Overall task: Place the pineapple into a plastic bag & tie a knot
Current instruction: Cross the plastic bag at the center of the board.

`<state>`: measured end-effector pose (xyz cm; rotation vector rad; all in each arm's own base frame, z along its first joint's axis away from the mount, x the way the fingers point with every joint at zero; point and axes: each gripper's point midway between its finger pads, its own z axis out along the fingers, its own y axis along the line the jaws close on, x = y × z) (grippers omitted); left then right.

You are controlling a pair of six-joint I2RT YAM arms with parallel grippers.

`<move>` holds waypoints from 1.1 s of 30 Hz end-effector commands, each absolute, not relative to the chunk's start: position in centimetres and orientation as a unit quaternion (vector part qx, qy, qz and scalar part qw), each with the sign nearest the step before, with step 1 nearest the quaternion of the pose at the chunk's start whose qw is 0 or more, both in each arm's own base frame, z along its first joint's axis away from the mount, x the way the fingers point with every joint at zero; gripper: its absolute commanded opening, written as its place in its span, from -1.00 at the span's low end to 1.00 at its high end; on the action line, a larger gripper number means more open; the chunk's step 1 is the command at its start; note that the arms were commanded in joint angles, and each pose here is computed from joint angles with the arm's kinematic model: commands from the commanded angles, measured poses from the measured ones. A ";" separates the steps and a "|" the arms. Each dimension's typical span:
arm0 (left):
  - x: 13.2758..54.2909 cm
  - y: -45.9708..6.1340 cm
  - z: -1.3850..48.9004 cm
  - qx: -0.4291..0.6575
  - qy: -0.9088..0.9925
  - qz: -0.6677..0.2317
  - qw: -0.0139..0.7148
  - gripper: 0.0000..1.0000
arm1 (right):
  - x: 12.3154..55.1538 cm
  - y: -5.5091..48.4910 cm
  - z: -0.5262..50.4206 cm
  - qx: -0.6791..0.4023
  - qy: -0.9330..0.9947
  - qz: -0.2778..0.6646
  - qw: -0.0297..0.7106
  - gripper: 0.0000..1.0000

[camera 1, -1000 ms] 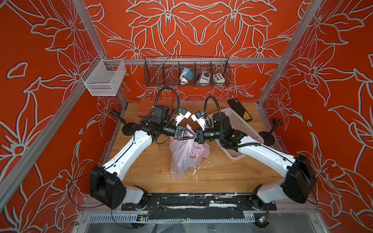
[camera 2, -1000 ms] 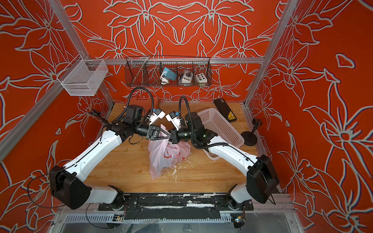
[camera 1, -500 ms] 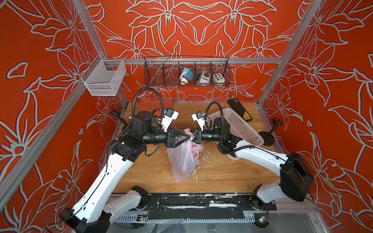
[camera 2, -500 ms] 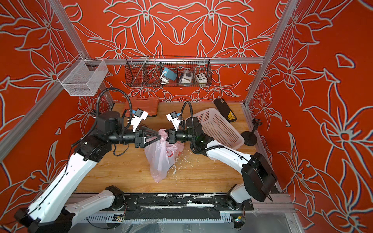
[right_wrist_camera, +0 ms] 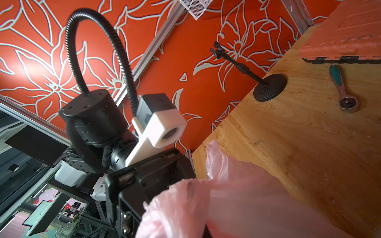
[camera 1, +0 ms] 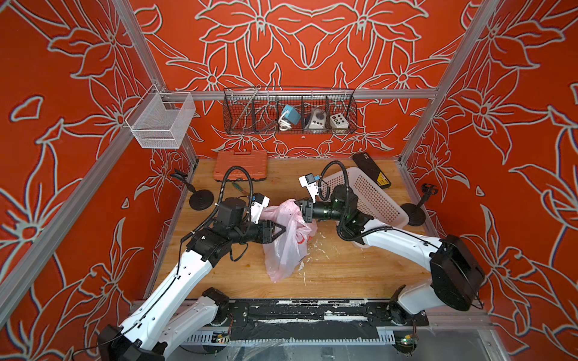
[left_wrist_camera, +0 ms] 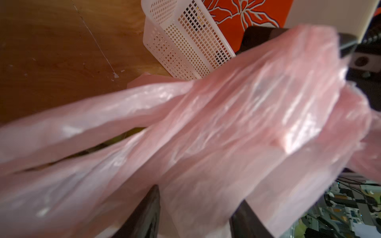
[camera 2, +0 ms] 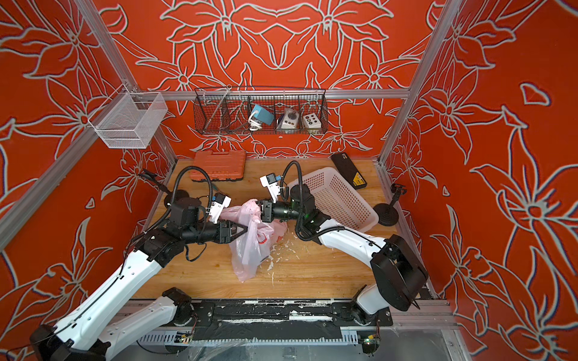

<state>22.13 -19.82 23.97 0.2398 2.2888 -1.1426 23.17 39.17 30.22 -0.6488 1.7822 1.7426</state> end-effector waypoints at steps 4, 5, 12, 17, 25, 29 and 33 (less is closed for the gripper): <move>21.6 -22.4 28.6 0.136 0.786 -0.514 0.314 0.02 | 23.2 38.9 33.8 -0.250 0.618 0.670 0.326 -1.00; 21.5 -22.5 29.0 0.140 0.781 -0.519 0.317 -0.04 | 23.2 38.9 33.6 -0.251 0.619 0.670 0.326 -1.00; 23.5 -21.9 27.7 0.111 0.823 -0.460 0.315 -0.80 | 23.2 39.2 32.5 -0.252 0.626 0.668 0.313 -1.00; 23.4 -21.8 28.0 0.115 0.818 -0.460 0.327 -1.00 | 23.4 38.5 31.1 -0.252 0.655 0.634 0.324 -1.00; 20.7 -22.1 30.0 0.169 0.792 -0.471 0.351 -1.00 | 24.4 37.7 29.8 -0.254 0.693 0.580 0.345 -1.00; 21.8 -19.5 28.6 0.134 0.832 -0.387 0.375 0.02 | 23.5 38.1 30.9 -0.272 0.674 0.601 0.332 -1.00; 22.2 -18.9 27.7 0.145 0.845 -0.352 0.375 0.24 | 22.8 38.2 31.8 -0.285 0.663 0.612 0.323 -1.00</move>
